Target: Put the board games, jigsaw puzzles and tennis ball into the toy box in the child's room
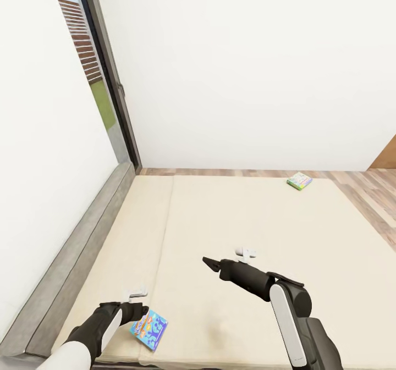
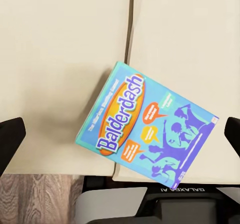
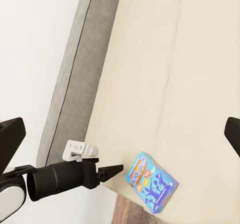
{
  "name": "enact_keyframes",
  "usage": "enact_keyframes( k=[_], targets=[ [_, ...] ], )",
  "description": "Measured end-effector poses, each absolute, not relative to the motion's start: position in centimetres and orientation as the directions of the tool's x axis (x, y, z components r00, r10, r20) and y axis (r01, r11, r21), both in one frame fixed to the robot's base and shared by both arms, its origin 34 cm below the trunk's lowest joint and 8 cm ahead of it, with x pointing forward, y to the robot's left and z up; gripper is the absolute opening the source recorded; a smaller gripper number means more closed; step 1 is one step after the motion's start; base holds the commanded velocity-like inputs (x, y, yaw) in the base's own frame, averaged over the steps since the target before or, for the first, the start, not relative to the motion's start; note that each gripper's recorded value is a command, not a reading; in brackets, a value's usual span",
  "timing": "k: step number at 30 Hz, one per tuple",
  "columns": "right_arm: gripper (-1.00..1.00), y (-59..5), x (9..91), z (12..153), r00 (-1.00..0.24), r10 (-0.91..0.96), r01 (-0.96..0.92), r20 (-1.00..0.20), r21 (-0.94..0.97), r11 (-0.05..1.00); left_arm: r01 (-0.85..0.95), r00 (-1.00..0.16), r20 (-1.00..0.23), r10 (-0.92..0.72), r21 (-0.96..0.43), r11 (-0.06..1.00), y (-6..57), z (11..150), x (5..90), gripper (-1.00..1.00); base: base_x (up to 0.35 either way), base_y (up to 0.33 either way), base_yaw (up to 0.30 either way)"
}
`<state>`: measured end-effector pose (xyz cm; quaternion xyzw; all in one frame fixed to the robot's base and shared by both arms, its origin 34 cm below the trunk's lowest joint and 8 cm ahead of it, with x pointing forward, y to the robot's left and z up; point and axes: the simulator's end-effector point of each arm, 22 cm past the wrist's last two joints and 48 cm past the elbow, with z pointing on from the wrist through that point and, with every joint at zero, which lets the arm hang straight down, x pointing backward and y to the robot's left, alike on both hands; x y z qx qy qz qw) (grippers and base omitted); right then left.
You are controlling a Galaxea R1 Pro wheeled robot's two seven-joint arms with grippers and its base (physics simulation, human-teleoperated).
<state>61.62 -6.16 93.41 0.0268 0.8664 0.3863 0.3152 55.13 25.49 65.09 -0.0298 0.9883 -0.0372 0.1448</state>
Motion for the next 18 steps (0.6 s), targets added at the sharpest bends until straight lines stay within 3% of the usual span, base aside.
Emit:
enact_keyframes(
  k=[18],
  targets=[
    [1.0, -6.13, 61.56, 93.29, -0.802, 0.288, -0.197, -0.524, 0.687, 0.7, -0.048, -0.956, -0.284, -0.07, -0.082, 0.995, 25.49, 65.08, 55.1, 1.0, 0.0, 0.0, 0.0]
  ],
)
